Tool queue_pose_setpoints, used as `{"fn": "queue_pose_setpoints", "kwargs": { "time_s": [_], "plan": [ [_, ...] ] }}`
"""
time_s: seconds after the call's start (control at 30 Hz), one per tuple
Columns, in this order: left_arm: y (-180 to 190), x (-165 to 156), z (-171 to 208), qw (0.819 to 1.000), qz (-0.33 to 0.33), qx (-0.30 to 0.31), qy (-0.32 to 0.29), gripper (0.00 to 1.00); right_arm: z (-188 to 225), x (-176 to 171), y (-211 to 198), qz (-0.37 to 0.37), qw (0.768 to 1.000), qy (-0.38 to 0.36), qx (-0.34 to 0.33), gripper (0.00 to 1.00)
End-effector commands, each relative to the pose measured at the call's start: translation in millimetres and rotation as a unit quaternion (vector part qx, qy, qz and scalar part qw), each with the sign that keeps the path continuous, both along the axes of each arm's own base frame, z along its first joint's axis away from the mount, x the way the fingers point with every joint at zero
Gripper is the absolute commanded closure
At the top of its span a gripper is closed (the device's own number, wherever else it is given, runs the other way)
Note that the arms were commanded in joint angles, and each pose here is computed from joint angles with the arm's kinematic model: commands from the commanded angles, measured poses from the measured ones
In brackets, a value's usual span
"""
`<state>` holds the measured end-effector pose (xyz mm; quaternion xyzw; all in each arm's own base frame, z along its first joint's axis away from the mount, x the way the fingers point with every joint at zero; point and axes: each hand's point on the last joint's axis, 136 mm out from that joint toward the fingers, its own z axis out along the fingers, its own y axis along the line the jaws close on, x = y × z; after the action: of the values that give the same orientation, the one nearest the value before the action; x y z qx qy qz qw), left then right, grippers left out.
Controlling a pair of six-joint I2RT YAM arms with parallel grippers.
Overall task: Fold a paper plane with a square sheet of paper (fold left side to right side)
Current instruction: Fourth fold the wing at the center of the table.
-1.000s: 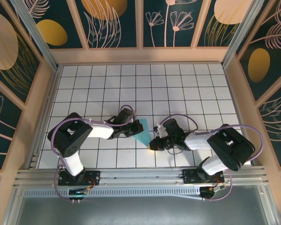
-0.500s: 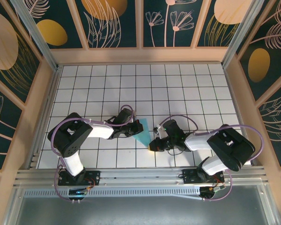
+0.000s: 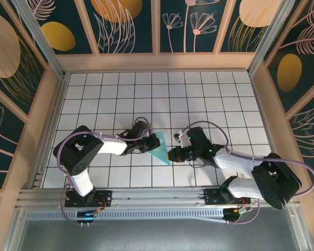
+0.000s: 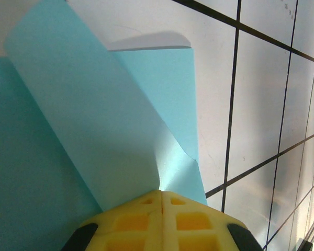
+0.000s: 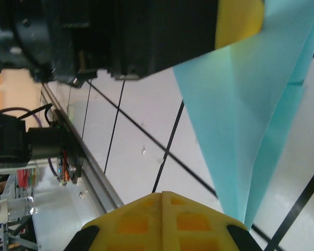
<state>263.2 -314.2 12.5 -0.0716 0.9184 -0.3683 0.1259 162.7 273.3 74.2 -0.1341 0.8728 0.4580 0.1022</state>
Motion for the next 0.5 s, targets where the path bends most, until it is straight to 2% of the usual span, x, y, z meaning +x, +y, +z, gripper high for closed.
{"fn": "queue_pose_setpoints", "kwargs": {
  "time_s": [0.0,0.17,0.47],
  "plan": [
    [22.6,-10.4,-33.9,0.997,0.011,0.066,0.03,1.0,-3.3,21.4,8.5,-0.013,1.0,-0.019,-0.007,1.0],
    [22.5,-10.8,-34.3,0.997,0.01,0.066,0.031,1.0,-15.8,37.7,15.4,-0.022,1.0,-0.015,-0.006,1.0],
    [22.5,-10.6,-34.8,0.997,0.01,0.067,0.032,1.0,-42.8,21.6,13.8,0.003,0.999,0.022,-0.023,1.0]
  ]
}}
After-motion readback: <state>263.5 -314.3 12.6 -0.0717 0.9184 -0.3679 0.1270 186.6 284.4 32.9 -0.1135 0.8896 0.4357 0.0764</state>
